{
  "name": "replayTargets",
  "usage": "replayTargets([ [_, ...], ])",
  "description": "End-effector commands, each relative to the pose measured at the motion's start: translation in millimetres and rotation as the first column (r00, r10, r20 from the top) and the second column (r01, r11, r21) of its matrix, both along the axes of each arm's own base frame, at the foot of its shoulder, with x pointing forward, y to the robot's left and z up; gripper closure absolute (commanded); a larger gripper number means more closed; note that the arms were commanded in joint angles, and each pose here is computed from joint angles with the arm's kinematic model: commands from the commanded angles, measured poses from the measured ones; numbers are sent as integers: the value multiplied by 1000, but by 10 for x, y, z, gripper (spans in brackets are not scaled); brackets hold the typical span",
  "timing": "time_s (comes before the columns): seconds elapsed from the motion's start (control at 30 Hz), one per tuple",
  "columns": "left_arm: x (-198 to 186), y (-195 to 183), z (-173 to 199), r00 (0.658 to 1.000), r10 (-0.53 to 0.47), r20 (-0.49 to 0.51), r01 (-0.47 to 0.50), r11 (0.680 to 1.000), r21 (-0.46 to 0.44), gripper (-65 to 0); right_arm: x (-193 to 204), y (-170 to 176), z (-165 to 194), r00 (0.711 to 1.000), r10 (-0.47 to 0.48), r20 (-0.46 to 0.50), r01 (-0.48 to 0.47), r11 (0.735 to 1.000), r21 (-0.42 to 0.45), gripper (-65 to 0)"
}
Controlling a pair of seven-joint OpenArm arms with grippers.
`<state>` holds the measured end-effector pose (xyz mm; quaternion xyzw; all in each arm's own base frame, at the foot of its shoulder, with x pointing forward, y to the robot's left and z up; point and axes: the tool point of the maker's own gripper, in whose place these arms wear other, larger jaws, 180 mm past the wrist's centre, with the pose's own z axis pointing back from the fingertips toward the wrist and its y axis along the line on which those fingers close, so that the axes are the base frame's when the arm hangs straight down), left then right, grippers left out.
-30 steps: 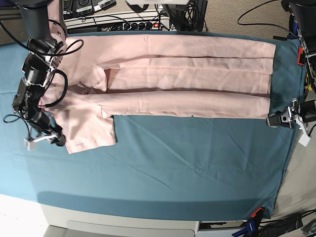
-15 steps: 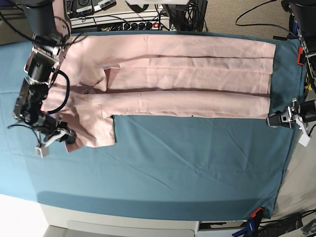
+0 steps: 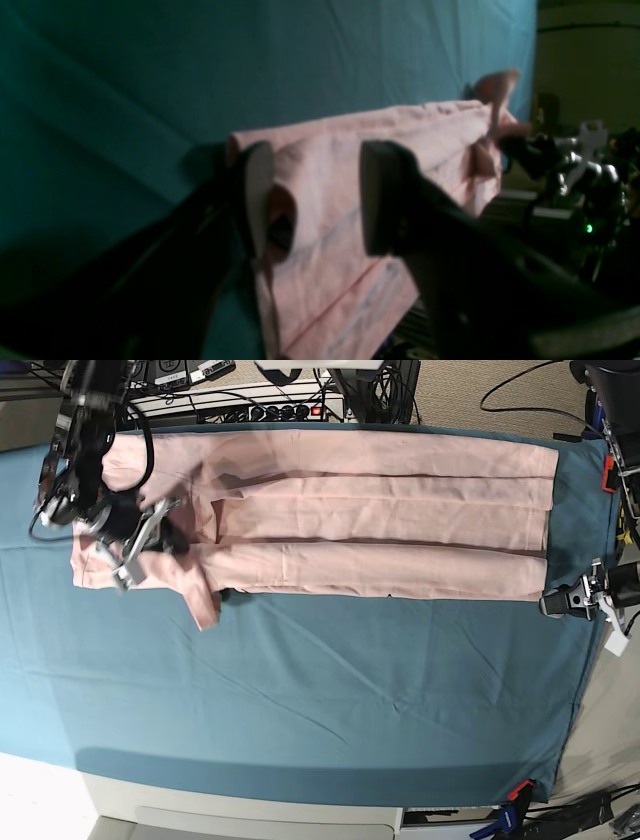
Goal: Fold the T-shirt properly
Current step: 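Release the hem and grasp the sleeve with the right gripper, then fold the sleeve over the shirt body with the right gripper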
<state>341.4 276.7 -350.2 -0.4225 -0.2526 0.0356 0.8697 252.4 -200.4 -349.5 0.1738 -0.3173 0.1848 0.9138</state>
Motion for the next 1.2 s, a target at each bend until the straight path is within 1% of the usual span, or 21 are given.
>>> replayTargets([
  [0.0,110,101,192,998,15,54,-15,1000,7,-296,12,4,121,999,15,42,-15,1000,2,0],
  [0.17,110,99,192,998,15,54,-15,1000,7,-296,-268,110,74,998,55,-3,-55,998,8,0],
  [0.23,110,100,193,998,15,54,-15,1000,7,-296,-359,198,90,996,88,-11,-88,995,42,0],
  [0.4,110,101,193,998,15,54,-15,1000,7,-296,-464,396,105,995,101,-27,-95,984,150,0],
  [0.5,110,101,192,998,15,54,-15,1000,7,-296,-517,574,140,993,115,-35,-104,965,240,0],
  [0.57,108,101,191,998,15,54,-15,1000,7,-296,-572,666,136,990,131,-53,-112,954,277,0],
  [0.63,110,101,192,998,15,54,-15,1000,7,-296,-587,724,181,990,137,-45,-116,941,318,0],
  [0.67,109,101,192,998,15,54,-15,1000,7,-296,-605,734,188,989,139,-46,-116,937,329,0],
  [0.8,110,101,192,998,15,54,-15,1000,7,-296,-732,720,118,986,141,-84,-106,939,329,0],
  [0.83,110,101,192,998,15,54,-15,1000,7,-296,-768,712,98,985,141,-95,-103,939,327,-74],
  [0.87,110,101,193,998,15,54,-15,1000,7,-296,-802,704,82,984,141,-106,-100,940,326,-167],
  [0.9,109,102,193,998,15,54,-15,1000,8,-296,-833,696,66,983,142,-115,-98,941,324,-245],
  [0.93,109,102,193,998,15,54,-15,1000,8,-296,-863,684,52,982,143,-124,-97,942,321,-289],
  [1.07,105,125,200,998,17,54,-18,1000,12,-296,-885,609,45,980,146,-134,-101,949,298,-294],
  [1.17,94,194,223,998,23,54,-24,999,26,-296,-835,509,129,986,127,-109,-90,951,296,-294],
])
